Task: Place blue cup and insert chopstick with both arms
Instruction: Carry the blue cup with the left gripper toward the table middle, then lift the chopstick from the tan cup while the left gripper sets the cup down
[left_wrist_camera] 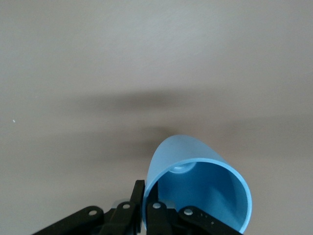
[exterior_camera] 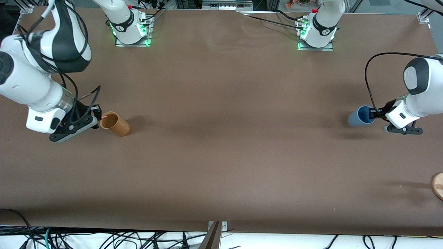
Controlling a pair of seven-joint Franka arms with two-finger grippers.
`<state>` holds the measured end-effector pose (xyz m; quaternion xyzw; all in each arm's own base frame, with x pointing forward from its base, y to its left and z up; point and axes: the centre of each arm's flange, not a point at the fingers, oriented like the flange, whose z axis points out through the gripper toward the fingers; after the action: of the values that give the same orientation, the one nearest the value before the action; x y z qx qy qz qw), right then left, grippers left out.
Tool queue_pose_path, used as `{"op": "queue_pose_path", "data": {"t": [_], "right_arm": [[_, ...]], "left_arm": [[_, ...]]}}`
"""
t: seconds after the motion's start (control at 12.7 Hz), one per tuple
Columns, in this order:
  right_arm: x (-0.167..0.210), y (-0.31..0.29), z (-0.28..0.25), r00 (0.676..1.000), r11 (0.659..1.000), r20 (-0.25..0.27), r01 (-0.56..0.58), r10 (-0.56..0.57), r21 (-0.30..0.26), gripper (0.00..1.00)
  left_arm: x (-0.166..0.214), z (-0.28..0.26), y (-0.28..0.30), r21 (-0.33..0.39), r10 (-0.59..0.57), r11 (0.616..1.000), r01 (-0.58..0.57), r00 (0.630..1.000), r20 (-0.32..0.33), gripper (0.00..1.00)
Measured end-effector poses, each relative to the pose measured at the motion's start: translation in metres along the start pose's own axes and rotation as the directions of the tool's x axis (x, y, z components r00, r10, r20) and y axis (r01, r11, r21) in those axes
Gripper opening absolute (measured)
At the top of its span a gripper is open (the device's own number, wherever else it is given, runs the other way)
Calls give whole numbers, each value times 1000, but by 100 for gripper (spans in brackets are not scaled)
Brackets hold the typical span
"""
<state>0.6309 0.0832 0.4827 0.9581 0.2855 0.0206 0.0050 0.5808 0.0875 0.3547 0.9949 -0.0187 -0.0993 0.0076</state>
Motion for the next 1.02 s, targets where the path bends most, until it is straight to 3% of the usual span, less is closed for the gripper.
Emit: {"op": "queue_pose_path", "data": {"t": [0.24, 0.39, 0.55, 0.79, 1.02], "right_arm": [[1, -2, -17, 1000, 1000, 8, 4, -4, 5, 7], [3, -7, -18, 1000, 1000, 9, 11, -11, 7, 7], [5, -12, -18, 1000, 1000, 7, 17, -18, 10, 7], [9, -21, -18, 1000, 1000, 7, 5, -5, 15, 7], [12, -28, -18, 1000, 1000, 6, -19, 19, 18, 7]], "left_arm": [[11, -33, 141, 15, -59, 998, 59, 998, 2, 5], [-4, -28, 249, 29, -81, 996, 81, 997, 4, 5], [-21, -13, 326, 39, -33, 999, 32, 999, 14, 5], [-27, 24, 416, -25, 45, 999, -46, 998, -48, 5], [-22, 78, 464, -110, 69, 991, -78, 994, -87, 5]]}}
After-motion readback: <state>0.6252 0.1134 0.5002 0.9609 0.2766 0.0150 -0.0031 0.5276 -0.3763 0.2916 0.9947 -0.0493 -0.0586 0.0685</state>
